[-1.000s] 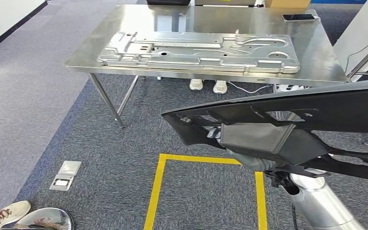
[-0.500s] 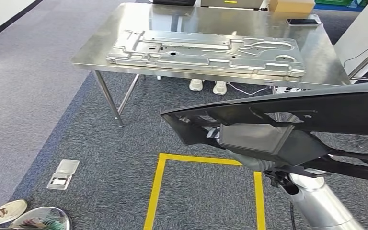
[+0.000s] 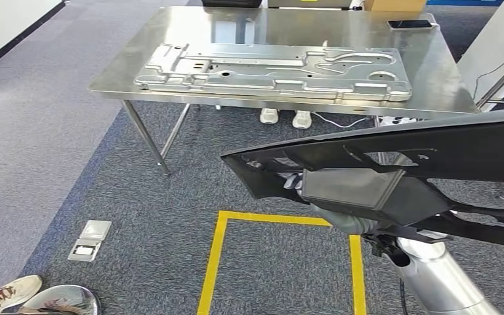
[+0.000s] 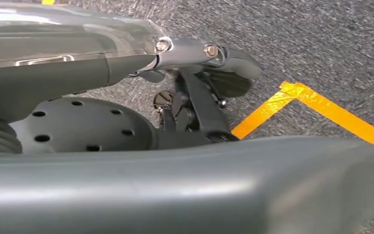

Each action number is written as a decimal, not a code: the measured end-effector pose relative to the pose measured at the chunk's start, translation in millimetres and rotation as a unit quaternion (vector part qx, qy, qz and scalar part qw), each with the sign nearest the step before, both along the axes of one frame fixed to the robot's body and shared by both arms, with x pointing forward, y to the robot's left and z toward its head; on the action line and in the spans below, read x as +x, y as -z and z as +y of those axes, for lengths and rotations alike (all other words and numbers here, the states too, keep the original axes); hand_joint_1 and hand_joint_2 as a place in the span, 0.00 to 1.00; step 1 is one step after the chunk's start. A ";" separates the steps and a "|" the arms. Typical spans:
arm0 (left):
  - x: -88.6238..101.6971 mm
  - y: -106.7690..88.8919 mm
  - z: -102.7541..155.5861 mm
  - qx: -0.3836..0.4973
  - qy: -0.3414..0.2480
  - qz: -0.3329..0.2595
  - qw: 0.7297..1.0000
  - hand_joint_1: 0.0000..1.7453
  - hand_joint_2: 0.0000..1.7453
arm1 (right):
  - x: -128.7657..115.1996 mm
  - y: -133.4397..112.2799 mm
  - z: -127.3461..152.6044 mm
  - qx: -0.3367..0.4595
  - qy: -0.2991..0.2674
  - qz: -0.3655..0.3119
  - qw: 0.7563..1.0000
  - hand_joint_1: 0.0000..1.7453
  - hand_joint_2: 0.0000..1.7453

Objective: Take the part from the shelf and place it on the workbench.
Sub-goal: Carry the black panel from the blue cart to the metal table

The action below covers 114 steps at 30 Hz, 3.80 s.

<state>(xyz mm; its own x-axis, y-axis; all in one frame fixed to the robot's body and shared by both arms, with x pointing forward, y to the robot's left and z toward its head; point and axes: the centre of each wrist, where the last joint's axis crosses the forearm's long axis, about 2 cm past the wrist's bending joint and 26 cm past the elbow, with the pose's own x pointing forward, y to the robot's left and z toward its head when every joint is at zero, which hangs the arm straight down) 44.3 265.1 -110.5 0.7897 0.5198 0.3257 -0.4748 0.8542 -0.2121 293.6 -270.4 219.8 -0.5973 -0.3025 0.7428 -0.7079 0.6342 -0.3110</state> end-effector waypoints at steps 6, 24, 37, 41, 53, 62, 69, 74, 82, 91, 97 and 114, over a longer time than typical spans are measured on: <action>-0.1 0.0 0.3 0.000 0.000 0.000 1.000 0.00 1.00 | 0.2 -0.5 0.1 0.000 0.000 -0.001 1.000 1.00 1.00; 9.9 -1.0 1.4 0.078 0.081 0.039 0.993 0.00 1.00 | -58.9 -31.5 5.1 0.165 0.170 -0.143 0.961 1.00 1.00; 7.9 -0.4 9.9 0.078 0.084 0.053 0.992 0.00 1.00 | -61.1 -30.2 14.0 0.186 0.179 -0.133 0.957 1.00 1.00; 8.8 -0.5 9.9 0.076 0.084 0.045 0.993 0.00 1.00 | -57.7 -33.5 15.2 0.180 0.179 -0.130 0.958 1.00 1.00; 10.0 -0.7 9.6 0.057 0.062 0.050 0.995 0.00 1.00 | -41.0 -41.1 21.7 0.168 0.177 -0.118 0.963 1.00 1.00; 9.8 -0.8 6.9 0.046 0.053 0.050 0.996 0.00 1.00 | -32.6 -45.4 24.8 0.160 0.173 -0.116 0.965 1.00 1.00; 10.2 -0.8 6.2 0.045 0.053 0.048 0.996 0.00 1.00 | -30.8 -47.2 27.3 0.159 0.170 -0.116 0.966 1.00 1.00; 11.1 -1.0 5.5 0.046 0.053 0.047 0.996 0.00 1.00 | -30.0 -48.9 27.9 0.160 0.169 -0.118 0.965 1.00 1.00; 10.3 -0.8 7.4 0.048 0.053 0.047 0.996 0.00 1.00 | -29.1 -45.6 27.3 0.159 0.167 -0.110 0.967 1.00 1.00; 10.5 -0.8 9.3 0.050 0.052 0.045 0.996 0.00 1.00 | -29.0 -44.5 26.8 0.162 0.167 -0.107 0.967 1.00 1.00; 8.9 -0.5 11.2 0.053 0.052 0.046 0.996 0.00 1.00 | -28.8 -44.5 26.8 0.163 0.166 -0.108 0.966 1.00 1.00; 8.7 -0.4 14.9 0.059 0.058 0.044 0.996 0.00 1.00 | -30.7 -44.0 26.1 0.167 0.166 -0.113 0.965 1.00 1.00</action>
